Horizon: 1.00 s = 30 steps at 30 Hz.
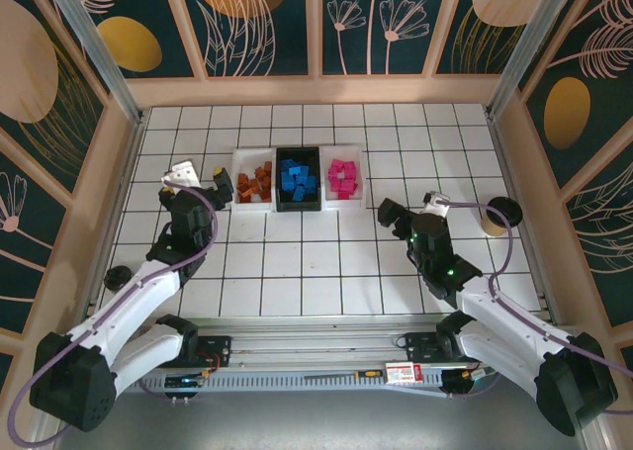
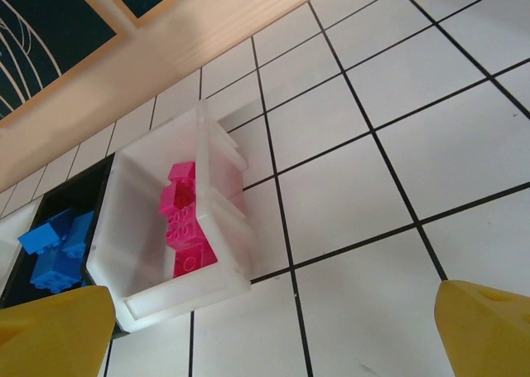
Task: Sort the legos into containers by color
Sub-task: Reset both arms
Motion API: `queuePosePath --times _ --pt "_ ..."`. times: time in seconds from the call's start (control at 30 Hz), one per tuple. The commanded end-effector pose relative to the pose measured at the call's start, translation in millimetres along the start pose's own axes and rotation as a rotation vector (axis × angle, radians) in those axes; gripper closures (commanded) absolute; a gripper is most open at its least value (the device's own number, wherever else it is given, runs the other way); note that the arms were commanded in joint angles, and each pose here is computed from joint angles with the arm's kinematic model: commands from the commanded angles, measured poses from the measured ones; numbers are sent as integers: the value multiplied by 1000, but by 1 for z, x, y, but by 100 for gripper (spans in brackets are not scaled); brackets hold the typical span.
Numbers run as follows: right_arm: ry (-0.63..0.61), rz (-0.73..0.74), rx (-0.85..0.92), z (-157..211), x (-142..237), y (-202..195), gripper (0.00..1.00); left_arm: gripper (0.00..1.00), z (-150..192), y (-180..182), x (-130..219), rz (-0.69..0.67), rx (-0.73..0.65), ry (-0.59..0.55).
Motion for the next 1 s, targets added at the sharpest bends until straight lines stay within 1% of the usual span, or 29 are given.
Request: queuePosePath --times 0.0,0.07,0.13,0.3,0.43,0.6,0.63,0.67,0.73,0.87,0.9,0.97 --pt "-44 41 2 -6 0 -5 1 2 -35 -2 -3 -36 -70 -139" --pt "-41 40 6 -5 -1 -6 1 1 -34 2 -7 -38 -102 -156" --pt "-41 23 12 -4 -1 -4 1 1 -25 11 -14 -56 -129 -147" --pt "-46 -17 40 -1 -1 -2 1 1 13 40 -35 -130 -209 -70" --pt "-61 -17 37 -2 2 -4 1 2 39 54 -46 -155 -211 -69" --pt "-59 -27 48 3 3 -6 1 2 61 55 -55 -110 -161 -95" --pt "-59 -29 52 3 3 -6 1 1 63 53 -60 -109 -172 -93" --pt "-58 -34 56 3 3 -5 1 1 66 50 -67 -109 -202 -55" --pt "-64 -25 56 2 2 -6 1 1 70 42 -72 -57 -254 -38" --pt "-69 1 52 2 0 -10 1 1 69 42 -66 -26 -295 -70" --pt "-64 5 56 3 -1 -10 1 1 69 41 -67 -11 -290 -67" --pt "-56 4 63 5 -3 -9 1 2 72 40 -75 32 -282 -23"
Point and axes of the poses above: each hand's point on the last joint's axis, 136 mm out from that joint toward the fingers, its own x axis back along the fingers, its own y axis along the line the jaws close on, z = x × y, the point moved 3 cm from there along x, back along the fingers, and after that the axes turned 5 degrees about x, right-handed, at the moved point
